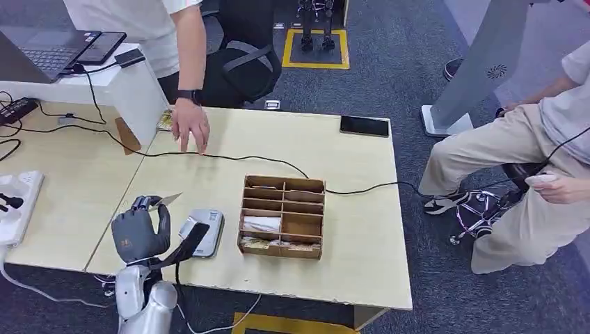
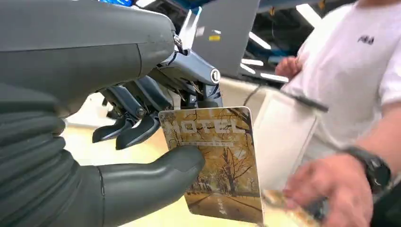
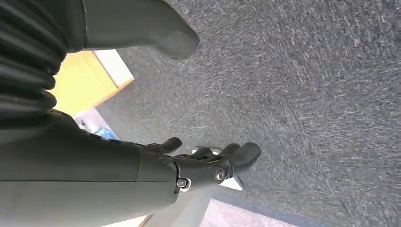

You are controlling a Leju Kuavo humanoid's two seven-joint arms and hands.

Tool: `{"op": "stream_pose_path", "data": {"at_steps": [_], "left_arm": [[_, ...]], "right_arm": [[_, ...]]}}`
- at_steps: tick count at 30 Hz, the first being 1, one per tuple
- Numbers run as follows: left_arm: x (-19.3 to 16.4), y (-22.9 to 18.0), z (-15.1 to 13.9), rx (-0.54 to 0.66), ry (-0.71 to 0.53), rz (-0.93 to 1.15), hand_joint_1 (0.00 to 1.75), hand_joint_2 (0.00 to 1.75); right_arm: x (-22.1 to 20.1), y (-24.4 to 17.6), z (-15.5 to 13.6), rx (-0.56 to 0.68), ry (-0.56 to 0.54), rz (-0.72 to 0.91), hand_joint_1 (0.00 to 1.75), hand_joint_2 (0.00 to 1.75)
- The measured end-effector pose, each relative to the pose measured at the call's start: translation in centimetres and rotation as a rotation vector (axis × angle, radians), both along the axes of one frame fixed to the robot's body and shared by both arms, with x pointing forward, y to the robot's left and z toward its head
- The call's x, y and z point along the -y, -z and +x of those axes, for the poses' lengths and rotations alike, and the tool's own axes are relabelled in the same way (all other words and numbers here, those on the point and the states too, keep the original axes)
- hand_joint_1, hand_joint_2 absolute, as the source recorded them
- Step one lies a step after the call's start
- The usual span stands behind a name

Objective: Pass the card to the sensor for recognition and then transmit it.

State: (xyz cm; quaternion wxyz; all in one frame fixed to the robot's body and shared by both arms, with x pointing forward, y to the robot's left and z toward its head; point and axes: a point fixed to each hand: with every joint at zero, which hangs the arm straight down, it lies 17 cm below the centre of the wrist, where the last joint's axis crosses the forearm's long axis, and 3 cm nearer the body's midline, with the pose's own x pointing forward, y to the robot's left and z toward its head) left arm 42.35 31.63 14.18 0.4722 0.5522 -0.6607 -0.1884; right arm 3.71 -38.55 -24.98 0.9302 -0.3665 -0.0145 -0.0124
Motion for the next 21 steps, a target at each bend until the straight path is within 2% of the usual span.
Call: {"op": "stream_pose_path", "data": {"at_steps": [12,21], "left_arm": [[3.9,4.8,-0.5,-0.107,0.106,-0.07,1.75,1.75],[4.8,6.8,-0.7,-0.151,0.143,-0.089,1.75,1.75]], "right_arm": [[0.0,0.1,0.2,0.009,-0.011,0.01,0.0,1.75],[0.0,0.1,0.3,0.013,-0.012,0.01,0.0,1.75]]}}
